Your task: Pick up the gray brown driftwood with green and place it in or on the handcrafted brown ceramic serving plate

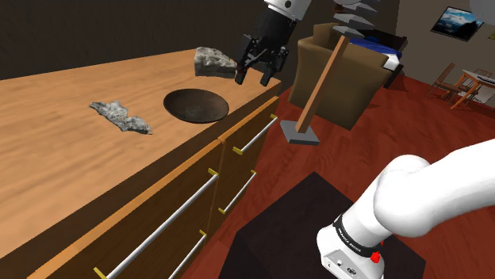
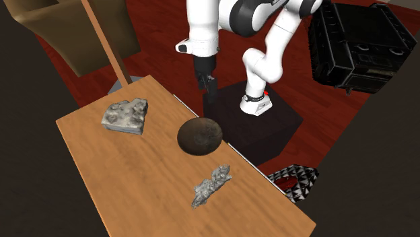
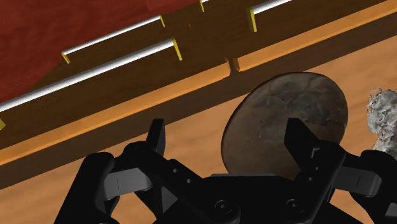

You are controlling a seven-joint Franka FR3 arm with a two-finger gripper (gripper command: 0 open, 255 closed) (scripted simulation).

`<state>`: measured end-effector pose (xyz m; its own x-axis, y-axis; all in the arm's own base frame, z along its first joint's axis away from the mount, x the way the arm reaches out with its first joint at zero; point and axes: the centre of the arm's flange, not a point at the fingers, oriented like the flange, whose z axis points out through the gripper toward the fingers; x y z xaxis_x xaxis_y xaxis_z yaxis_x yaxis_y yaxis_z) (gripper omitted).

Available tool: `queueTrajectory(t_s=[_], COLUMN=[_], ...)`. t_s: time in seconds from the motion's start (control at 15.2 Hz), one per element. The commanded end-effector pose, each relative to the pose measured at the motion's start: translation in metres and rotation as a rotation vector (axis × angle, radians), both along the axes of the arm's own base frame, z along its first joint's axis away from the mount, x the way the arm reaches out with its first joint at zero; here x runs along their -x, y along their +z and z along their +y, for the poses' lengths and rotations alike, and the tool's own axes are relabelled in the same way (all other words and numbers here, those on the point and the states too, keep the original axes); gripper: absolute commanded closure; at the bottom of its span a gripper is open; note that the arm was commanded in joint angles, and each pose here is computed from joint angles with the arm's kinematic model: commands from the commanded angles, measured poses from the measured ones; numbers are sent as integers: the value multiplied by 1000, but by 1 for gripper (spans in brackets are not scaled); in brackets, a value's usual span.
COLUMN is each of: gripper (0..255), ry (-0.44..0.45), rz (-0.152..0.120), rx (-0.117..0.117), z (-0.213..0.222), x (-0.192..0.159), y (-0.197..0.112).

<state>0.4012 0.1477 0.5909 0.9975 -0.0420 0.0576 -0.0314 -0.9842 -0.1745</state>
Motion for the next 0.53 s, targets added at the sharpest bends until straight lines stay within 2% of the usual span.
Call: queueTrajectory(t_s=[0.0, 0.46], gripper=[0, 0], ry=[5, 23], rz=[13, 58], rx=[-7, -29], z=[24, 105], x=[-13, -56], y=[-2, -15])
